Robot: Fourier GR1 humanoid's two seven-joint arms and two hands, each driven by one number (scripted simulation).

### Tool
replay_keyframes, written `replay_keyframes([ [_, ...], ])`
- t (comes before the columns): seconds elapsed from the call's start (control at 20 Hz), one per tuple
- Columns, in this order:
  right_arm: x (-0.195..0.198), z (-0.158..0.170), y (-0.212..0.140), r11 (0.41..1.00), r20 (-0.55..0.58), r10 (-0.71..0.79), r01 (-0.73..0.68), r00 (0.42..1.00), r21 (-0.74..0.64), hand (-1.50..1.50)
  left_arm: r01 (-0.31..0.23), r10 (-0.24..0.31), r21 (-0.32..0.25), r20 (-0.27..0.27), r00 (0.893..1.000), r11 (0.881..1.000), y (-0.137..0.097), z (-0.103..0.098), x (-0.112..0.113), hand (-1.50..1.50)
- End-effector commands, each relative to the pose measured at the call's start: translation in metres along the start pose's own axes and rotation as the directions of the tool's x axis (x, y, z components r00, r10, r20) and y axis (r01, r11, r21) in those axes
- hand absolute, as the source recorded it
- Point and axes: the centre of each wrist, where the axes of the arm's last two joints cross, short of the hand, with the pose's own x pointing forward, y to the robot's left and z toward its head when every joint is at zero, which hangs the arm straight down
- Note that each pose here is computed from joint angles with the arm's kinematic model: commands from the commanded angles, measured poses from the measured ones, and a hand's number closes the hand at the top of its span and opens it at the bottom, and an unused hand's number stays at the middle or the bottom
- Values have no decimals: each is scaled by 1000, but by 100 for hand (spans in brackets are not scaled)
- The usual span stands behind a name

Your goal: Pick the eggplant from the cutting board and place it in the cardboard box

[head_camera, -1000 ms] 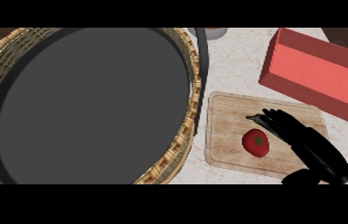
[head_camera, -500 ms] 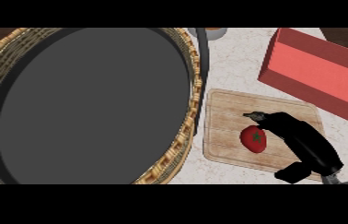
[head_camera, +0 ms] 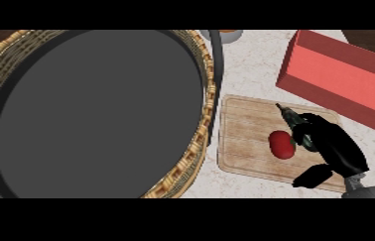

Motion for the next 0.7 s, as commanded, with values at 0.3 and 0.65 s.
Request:
replay_keyframes([
  [0.3, 5, -27, -35, 982, -391, 45, -112, 919, -152, 150, -28, 55, -172, 154, 987, 985, -59, -18, 42, 0],
  [0.65, 40, -22, -89, 952, -343, 24, -126, 939, -278, 150, -26, 52, -175, 143, 988, 984, -61, -12, 41, 0],
])
